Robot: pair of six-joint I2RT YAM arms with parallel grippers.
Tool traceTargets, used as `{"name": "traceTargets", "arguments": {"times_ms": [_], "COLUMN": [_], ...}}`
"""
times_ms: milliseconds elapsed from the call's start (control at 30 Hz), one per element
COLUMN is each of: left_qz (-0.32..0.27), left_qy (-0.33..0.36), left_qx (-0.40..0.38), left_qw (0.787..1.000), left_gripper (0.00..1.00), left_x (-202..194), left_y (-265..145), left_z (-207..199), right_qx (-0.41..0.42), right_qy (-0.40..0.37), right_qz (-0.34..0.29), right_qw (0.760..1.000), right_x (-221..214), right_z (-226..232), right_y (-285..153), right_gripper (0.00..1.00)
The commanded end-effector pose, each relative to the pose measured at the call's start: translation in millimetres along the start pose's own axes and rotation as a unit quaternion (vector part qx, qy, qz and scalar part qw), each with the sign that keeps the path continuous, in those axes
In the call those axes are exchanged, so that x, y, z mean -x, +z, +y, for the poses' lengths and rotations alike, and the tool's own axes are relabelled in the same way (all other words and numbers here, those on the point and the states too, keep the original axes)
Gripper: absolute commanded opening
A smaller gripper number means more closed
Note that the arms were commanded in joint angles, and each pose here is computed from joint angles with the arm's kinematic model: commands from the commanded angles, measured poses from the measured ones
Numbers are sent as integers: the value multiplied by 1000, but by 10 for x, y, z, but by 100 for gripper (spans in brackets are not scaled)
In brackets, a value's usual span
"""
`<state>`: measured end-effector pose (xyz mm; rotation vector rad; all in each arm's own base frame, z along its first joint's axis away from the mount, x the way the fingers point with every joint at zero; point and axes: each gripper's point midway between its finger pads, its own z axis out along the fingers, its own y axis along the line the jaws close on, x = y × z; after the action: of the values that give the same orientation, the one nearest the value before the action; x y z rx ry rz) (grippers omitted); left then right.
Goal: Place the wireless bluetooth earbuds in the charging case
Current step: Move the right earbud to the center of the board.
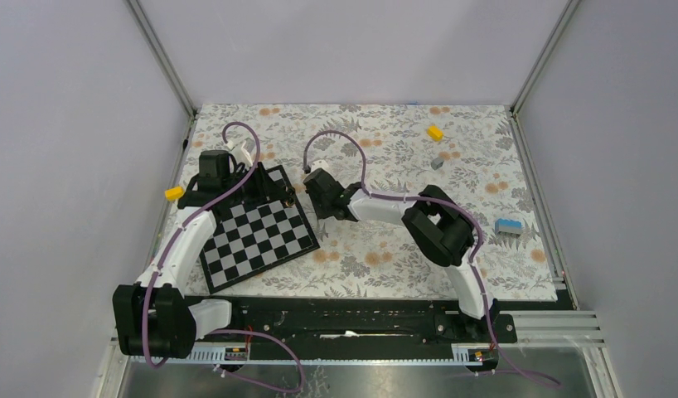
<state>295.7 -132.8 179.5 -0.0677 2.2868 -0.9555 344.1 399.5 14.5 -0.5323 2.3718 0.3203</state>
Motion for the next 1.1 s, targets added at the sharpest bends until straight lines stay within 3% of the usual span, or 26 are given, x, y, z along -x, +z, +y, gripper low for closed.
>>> {"name": "traceTargets", "arguments": {"times_ms": [0,233,400,567,667,767,900,1067], "left_qz": [-25,-23,-14,27,78,114,113,102], "left_qy": [24,23,18,16,18,26,25,29], "left_qx": [-19,-20,-26,-52,-69,-70,-74,-68], "left_qw": [999,999,999,998,994,991,990,992], "left_gripper": [0,0,0,0,0,0,0,0], "left_x": [130,123,79,-83,-298,-492,-484,-400], "left_y": [-63,-59,-21,111,261,405,477,494], "left_z": [-122,-121,-107,-170,-254,-346,-417,-431], "right_qx": [-25,-20,56,54,44,52,55,56], "right_qy": [-35,-33,-70,-97,-96,-78,-43,-8], "right_qz": [22,25,30,52,57,42,35,20], "right_qw": [999,999,996,993,993,995,997,998], "right_x": [-158,-245,-627,-1064,-1234,-1279,-1281,-1264], "right_z": [-28,-122,-133,-405,-534,-538,-515,-521], "right_y": [-12,-320,-677,-990,-1104,-1142,-1184,-1273], "right_gripper": [25,12,12,13,17,30,44,46]}}
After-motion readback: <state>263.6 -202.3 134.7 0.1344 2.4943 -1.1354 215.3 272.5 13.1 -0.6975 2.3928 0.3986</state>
